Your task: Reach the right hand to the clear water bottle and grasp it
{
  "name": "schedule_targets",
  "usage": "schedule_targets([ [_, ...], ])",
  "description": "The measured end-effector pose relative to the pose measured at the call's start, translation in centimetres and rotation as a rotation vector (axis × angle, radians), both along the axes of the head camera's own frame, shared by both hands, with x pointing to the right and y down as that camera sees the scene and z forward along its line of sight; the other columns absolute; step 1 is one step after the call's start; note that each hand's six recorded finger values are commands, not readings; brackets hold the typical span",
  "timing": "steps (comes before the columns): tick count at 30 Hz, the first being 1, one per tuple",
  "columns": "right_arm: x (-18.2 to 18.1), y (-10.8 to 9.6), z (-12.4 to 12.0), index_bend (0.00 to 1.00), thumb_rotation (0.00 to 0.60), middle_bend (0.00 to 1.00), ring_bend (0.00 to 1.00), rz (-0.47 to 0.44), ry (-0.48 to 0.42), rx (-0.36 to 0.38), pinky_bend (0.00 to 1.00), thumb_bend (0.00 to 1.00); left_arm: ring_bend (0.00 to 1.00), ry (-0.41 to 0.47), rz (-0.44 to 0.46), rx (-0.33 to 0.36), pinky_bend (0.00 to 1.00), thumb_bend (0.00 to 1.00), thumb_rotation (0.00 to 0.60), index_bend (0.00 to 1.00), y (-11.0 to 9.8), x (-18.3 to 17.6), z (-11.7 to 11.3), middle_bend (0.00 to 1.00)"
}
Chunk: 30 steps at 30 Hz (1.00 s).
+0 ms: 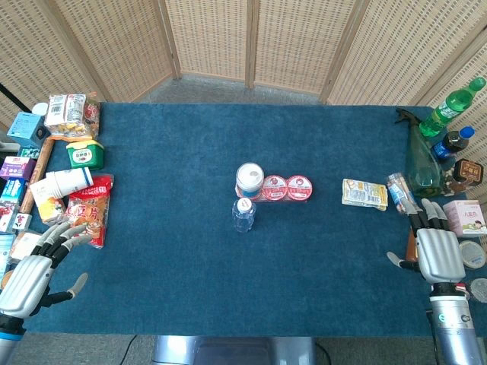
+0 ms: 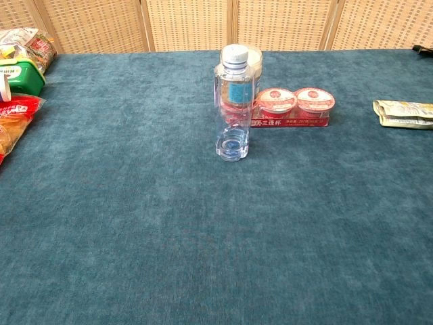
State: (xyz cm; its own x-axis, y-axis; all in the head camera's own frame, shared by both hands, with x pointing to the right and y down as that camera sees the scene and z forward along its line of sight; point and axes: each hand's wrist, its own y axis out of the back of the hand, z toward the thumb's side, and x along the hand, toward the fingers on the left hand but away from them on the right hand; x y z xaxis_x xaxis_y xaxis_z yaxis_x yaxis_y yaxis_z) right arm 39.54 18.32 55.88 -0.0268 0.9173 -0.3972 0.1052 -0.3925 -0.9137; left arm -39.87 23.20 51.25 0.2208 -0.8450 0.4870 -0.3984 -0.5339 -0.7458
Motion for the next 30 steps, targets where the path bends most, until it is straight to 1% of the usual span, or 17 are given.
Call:
schedule_targets([
  [6, -0.25, -0.06, 0.04, 0.00, 0.600, 0.19, 0.00, -0.007, -0.008, -0.002, 0.00, 0.09, 0.00, 0.003, -0.001, -0.005, 0.00, 0.43, 0.600, 0.22, 0.25, -0.04, 0.07, 0.17],
  [14, -0.27, 0.07, -0.08, 0.00, 0.600, 0.19, 0.00, -0.011, -0.028, -0.003, 0.00, 0.09, 0.00, 0.008, 0.001, 0.007, 0.00, 0.43, 0.600, 0.22, 0.30, -0.17, -0.36, 0.17],
  [19, -0.48, 0.13, -0.02, 0.00, 0.600, 0.19, 0.00, -0.010, -0.061, -0.013, 0.00, 0.09, 0.00, 0.015, 0.000, 0.006, 0.00, 0.44, 0.600, 0.22, 0.30, -0.14, -0.28, 0.17],
  [30, -0.78, 0.15, 0.31, 0.00, 0.600, 0.19, 0.00, -0.019, -0.071, -0.018, 0.00, 0.09, 0.00, 0.021, 0.005, -0.006, 0.00, 0.43, 0.600, 0.22, 0.32, -0.03, 0.00, 0.17],
])
